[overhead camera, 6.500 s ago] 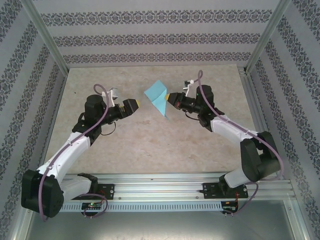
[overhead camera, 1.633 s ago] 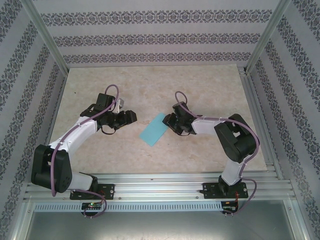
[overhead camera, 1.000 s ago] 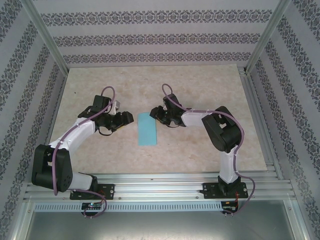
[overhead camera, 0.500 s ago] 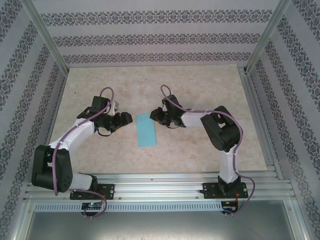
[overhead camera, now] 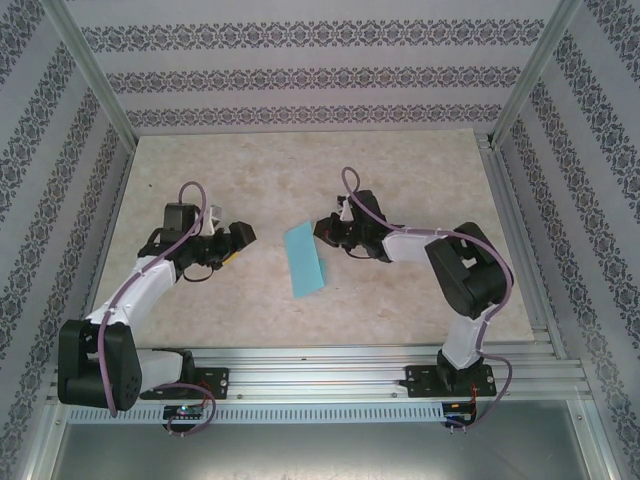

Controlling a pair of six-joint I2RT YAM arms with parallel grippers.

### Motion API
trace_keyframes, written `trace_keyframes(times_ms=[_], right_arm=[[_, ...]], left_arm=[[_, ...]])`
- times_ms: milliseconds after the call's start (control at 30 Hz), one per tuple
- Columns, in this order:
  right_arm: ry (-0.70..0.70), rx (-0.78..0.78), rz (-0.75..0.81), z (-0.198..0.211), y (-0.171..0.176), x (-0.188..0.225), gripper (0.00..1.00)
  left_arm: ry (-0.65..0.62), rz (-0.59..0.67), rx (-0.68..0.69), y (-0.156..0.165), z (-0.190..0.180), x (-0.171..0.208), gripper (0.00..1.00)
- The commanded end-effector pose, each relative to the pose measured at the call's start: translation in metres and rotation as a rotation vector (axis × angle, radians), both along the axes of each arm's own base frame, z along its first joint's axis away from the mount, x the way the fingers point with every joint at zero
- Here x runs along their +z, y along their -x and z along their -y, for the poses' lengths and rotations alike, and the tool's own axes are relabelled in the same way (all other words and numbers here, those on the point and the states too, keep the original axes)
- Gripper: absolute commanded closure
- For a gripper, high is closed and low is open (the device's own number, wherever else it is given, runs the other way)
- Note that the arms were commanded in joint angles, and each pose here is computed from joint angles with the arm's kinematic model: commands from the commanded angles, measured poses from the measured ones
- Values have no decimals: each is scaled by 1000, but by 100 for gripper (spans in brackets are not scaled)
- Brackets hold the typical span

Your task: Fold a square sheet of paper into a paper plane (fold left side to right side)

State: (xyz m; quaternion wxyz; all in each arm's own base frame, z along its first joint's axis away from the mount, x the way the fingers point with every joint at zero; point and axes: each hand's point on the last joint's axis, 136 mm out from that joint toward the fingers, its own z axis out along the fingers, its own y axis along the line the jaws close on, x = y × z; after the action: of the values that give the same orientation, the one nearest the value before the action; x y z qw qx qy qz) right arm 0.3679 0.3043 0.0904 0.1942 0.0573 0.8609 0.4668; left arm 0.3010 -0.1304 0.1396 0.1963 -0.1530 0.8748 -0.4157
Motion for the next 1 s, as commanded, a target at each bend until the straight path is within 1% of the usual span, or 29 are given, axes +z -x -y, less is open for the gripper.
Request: trace_keyframes(times_ms=[0, 133, 200, 333, 400, 500, 633, 800, 967], right_arm=[[-154, 7, 106, 7, 0, 57, 100], [-258, -8, 124, 22, 5, 86, 100], [-304, -12, 131, 26, 6, 98, 100], [-347, -10, 128, 25, 8, 110, 100], [-343, -16, 132, 26, 7, 112, 100], [-296, -21, 121, 27, 5, 102, 100], [-311, -21, 104, 23, 6, 98, 100], [-345, -47, 102, 23, 6, 111, 100], [-375, -89, 102, 29, 9, 134, 100]], left_arm=[[168, 107, -14, -8, 11, 37, 8], [293, 148, -31, -10, 20, 55, 7], [330, 159, -31, -12, 22, 59, 6], [391, 162, -29, -18, 26, 61, 5], [395, 162, -30, -20, 30, 60, 5], [375, 151, -32, -22, 33, 55, 6], [365, 141, -44, -24, 40, 48, 6], [397, 128, -70, -27, 64, 37, 4], [429, 180, -89, -33, 83, 48, 4]])
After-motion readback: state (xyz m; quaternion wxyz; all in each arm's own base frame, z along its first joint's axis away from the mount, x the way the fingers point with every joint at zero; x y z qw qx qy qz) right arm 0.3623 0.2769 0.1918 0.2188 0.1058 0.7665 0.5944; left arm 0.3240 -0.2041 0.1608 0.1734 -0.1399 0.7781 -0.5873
